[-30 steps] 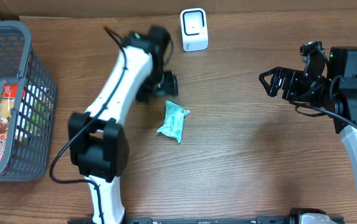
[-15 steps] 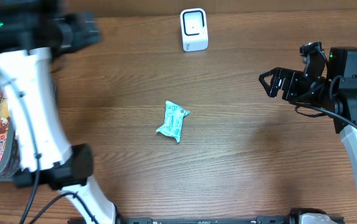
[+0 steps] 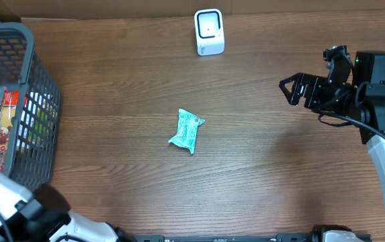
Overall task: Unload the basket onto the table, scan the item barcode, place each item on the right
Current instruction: 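Return the left gripper into the basket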
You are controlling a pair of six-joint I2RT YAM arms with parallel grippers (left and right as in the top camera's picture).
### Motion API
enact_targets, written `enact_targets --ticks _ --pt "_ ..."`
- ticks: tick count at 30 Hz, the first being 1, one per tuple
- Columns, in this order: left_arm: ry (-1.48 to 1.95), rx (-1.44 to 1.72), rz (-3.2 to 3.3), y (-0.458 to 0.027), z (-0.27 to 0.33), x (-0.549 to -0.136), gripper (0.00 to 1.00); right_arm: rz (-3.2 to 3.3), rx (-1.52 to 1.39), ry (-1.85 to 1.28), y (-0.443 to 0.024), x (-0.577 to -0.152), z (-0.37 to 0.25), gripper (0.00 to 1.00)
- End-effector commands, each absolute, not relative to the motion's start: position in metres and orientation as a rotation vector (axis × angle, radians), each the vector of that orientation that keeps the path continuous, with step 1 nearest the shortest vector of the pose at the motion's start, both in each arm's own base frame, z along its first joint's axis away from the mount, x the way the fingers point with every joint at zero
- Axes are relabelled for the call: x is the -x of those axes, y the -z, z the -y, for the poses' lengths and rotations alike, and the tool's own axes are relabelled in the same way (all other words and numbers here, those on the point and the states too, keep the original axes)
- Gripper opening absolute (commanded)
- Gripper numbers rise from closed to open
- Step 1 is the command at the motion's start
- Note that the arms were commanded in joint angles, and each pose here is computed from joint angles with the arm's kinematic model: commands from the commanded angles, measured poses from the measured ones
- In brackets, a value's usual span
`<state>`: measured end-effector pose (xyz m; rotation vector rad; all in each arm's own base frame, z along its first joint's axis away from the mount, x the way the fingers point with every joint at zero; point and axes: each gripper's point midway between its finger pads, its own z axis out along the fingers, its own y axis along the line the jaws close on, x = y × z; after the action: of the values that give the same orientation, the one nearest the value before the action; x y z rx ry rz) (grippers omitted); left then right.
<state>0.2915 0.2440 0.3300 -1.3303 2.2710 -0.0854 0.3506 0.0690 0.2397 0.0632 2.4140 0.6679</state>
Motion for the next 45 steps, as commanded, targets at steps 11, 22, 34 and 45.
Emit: enact_targets --ticks 11,22,34,45 --pt "0.167 1.209 -2.388 -0.196 -0.292 -0.313 1.0 -2.383 -0.054 -0.66 -0.249 -0.356 -0.068 1.0" --pt "0.137 0.784 -2.602 -0.115 -0.286 -0.341 0.96 -2.383 -0.054 -0.66 -0.249 -0.356 -0.068 1.0" --pt "0.237 0.592 -2.783 -0.058 -0.261 -0.348 0.92 -2.383 -0.054 -0.66 -0.249 -0.356 -0.068 1.0" --pt "0.286 0.619 -2.848 -0.025 -0.259 -0.342 0.65 -2.384 -0.054 -0.66 -0.249 -0.356 -0.068 1.0"
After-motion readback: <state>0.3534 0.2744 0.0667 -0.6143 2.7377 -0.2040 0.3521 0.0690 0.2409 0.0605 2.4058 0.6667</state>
